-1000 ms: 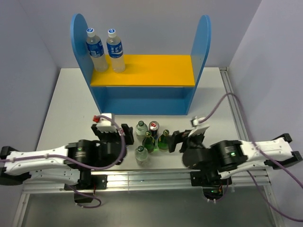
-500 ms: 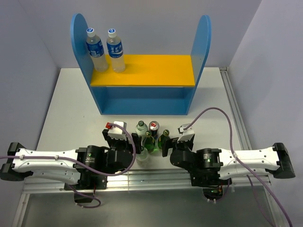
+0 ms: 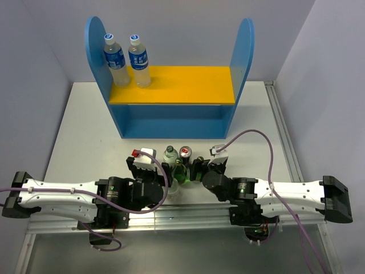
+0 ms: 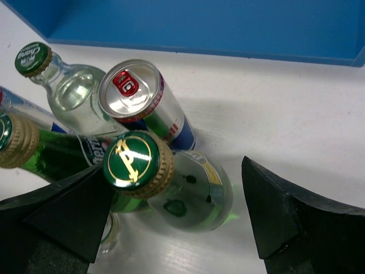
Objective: Place and organize the beverage onto the shelf
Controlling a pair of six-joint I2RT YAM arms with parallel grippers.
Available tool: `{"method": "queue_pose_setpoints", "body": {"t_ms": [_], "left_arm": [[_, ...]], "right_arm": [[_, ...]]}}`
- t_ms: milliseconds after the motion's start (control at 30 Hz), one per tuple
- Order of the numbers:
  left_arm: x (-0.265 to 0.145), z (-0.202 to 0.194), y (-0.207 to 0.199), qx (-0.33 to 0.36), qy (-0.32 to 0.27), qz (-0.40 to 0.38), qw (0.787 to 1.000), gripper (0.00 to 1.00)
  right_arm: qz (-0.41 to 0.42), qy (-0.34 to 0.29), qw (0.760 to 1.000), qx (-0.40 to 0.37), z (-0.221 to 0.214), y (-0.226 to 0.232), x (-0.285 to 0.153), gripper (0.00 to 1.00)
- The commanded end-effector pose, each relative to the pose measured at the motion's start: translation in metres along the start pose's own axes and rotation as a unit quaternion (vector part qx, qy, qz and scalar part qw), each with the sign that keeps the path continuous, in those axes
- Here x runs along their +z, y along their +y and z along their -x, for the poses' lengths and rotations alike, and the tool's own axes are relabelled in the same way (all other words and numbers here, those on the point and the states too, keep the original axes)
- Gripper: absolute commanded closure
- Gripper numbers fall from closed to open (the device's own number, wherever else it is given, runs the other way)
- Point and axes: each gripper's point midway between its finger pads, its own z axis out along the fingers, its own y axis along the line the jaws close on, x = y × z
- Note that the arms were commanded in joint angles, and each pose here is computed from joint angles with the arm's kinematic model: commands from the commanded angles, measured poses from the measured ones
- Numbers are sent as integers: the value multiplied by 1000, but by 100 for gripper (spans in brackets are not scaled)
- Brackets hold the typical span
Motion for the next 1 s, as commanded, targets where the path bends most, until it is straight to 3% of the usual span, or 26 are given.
{"method": "queue_pose_setpoints", "body": {"t_ms": [0,133,167,267,300,333,367,600,967], "left_arm": [[-2,6,-2,-15,-10,-10,1000,1],[-2,5,0,-13,-10,-10,1000,1],[-2,4,1,-13,-9,-7,1000,1],[-2,3,4,-12,-9,-3,1000,1],[-2,3,5,-12,-8,-2,1000,1],[-2,2,6,-13,-8,0,1000,1],[-2,1,7,-14,-8,0,1000,1],[-3,3,8,-18,-12,-3,1000,1],[-4,16,7,-20,-26,-6,999,1]], "right_arm": [[-18,-49,999,12,22,2,8,6],[-29,-62,998,8,29,3,12,19],[-33,-60,998,3,28,3,14,30],[-47,-60,997,-8,29,3,16,52],[-48,-57,997,-13,29,4,17,73],[-52,-56,997,-14,31,4,17,82],[-52,-56,997,-12,31,6,18,100],[-51,-57,997,-16,60,12,5,100],[-47,-162,985,27,216,11,-61,100]]}}
